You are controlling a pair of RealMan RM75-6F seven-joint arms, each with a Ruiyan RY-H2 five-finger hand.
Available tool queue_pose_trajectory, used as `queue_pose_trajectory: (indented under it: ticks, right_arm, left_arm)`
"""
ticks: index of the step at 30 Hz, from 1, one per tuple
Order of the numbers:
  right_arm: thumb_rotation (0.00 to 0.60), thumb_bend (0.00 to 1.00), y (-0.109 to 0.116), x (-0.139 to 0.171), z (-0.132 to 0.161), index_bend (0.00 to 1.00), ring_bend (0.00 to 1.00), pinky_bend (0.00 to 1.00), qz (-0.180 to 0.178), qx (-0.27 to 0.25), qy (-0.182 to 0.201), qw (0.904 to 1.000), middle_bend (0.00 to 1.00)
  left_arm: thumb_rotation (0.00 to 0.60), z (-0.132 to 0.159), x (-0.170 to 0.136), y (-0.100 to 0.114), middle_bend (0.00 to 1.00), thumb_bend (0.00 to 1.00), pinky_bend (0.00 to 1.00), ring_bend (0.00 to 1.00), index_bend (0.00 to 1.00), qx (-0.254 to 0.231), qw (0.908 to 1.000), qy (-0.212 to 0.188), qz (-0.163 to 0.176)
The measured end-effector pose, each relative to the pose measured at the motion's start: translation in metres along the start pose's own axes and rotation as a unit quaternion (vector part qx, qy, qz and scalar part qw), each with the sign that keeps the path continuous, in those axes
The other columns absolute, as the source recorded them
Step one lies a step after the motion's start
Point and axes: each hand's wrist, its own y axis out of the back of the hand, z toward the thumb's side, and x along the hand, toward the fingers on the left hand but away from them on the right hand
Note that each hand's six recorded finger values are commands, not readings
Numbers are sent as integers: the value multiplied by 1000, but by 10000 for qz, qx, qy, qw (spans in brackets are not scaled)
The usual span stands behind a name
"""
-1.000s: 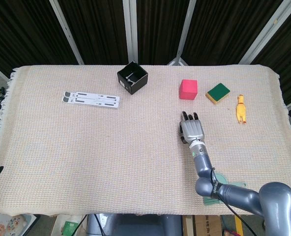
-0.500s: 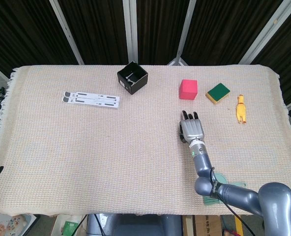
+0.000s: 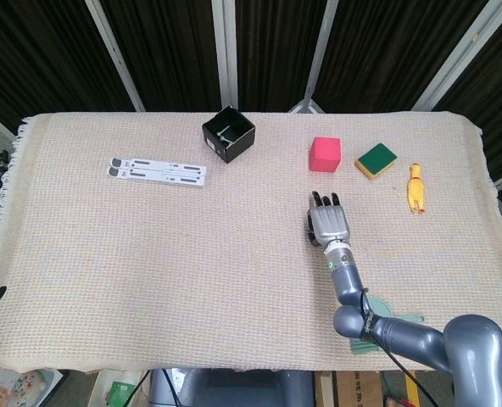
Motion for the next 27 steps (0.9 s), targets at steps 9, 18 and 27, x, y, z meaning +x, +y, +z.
queue_pose_trajectory:
  ticks: [9, 18, 27]
  right_arm:
    - [600, 348, 0, 1, 3, 602, 143, 33, 9, -14, 20, 10000, 91]
    - [600, 348, 11, 4, 3, 602, 143, 36, -34, -322, 81, 9994, 91]
    - [600, 348, 21, 7, -4, 602, 143, 36, -4, -697, 88, 9975, 91]
  left_arm:
    - [600, 0, 0, 0, 0, 235, 0, 0, 109, -8, 10000, 0, 4]
    - [600, 0, 0, 0, 0, 235, 0, 0, 109, -10, 10000, -2, 2]
    - [600, 1, -1, 0, 0, 235, 0, 0, 109, 8, 10000, -6, 4]
